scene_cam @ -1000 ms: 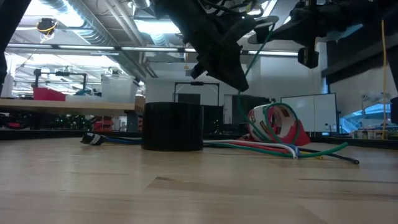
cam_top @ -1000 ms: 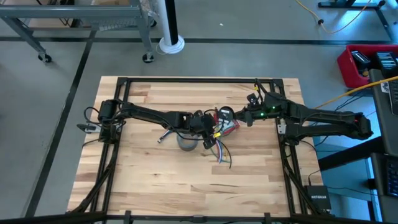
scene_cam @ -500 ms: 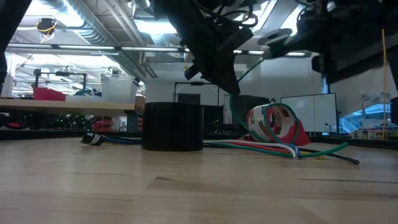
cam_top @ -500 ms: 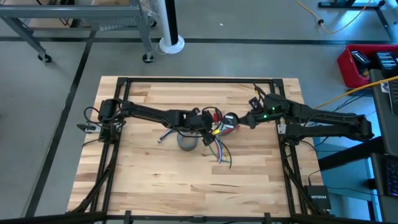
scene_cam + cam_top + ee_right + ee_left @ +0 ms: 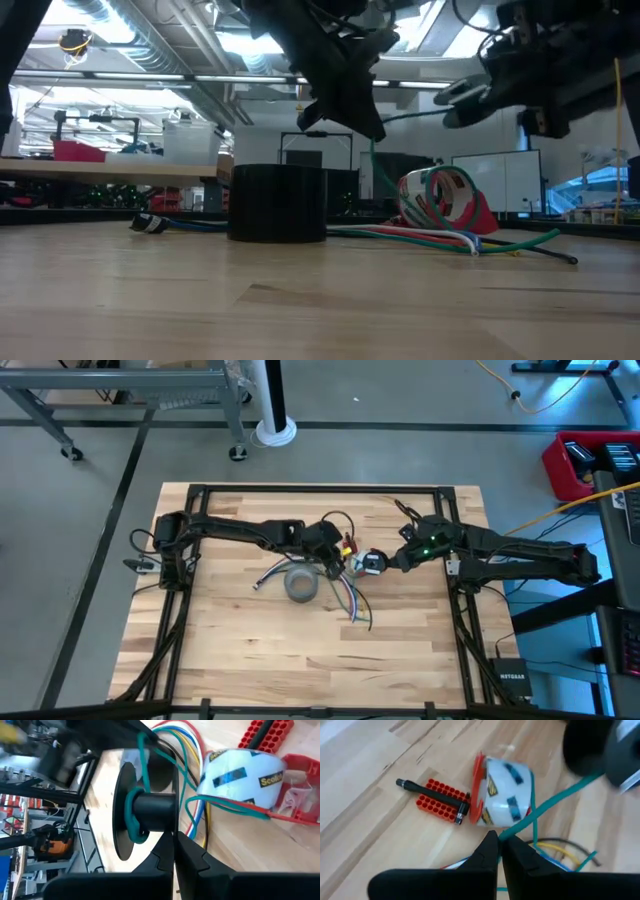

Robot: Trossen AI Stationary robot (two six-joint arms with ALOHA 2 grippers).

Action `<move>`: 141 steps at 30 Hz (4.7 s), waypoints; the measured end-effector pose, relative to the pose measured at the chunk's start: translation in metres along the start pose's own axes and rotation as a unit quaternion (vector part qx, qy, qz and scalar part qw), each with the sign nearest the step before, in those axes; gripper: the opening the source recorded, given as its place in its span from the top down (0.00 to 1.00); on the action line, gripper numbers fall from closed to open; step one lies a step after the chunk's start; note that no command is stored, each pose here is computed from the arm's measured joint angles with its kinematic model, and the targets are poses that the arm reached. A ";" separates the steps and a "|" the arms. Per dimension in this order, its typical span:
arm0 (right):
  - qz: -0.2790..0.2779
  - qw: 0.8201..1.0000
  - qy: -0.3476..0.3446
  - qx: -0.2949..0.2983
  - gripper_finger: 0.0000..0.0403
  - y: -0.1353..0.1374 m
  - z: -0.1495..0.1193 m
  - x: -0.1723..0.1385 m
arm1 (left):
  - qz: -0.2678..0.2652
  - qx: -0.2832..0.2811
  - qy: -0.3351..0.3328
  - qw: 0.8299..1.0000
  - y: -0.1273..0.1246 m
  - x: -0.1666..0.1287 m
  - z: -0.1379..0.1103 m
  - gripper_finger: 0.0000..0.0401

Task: Coil cords
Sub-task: Coil the green wire into the spool

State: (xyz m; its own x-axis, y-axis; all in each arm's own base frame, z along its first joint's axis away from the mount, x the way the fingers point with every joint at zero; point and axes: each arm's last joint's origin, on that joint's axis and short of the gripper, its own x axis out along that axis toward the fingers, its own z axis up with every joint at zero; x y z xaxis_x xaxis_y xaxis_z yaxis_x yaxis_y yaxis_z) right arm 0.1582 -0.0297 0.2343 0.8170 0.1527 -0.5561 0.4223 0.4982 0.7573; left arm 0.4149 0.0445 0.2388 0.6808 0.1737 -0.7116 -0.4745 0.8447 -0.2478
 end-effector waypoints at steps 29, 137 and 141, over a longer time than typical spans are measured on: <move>-0.051 0.997 -0.027 -0.044 0.99 -0.005 0.017 0.037 | -0.198 -0.253 0.116 0.940 0.055 -0.008 0.029 1.00; -0.023 0.977 -0.182 -0.107 0.99 0.026 0.037 0.061 | -0.205 -0.007 -0.030 0.978 -0.036 -0.011 0.009 0.85; -0.022 0.976 -0.191 -0.107 0.99 0.027 0.038 0.060 | -0.173 -0.006 -0.037 0.984 -0.044 -0.011 0.003 0.89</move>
State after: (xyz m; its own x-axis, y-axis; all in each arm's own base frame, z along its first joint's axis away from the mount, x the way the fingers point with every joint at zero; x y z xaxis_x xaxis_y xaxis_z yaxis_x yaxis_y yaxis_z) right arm 0.2336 -0.0397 0.2343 0.9035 -0.1826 -0.3878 0.4031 0.6693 0.6241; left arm 0.4293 0.0071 0.2593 0.8415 -0.0864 -0.5334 -0.2132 0.8539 -0.4748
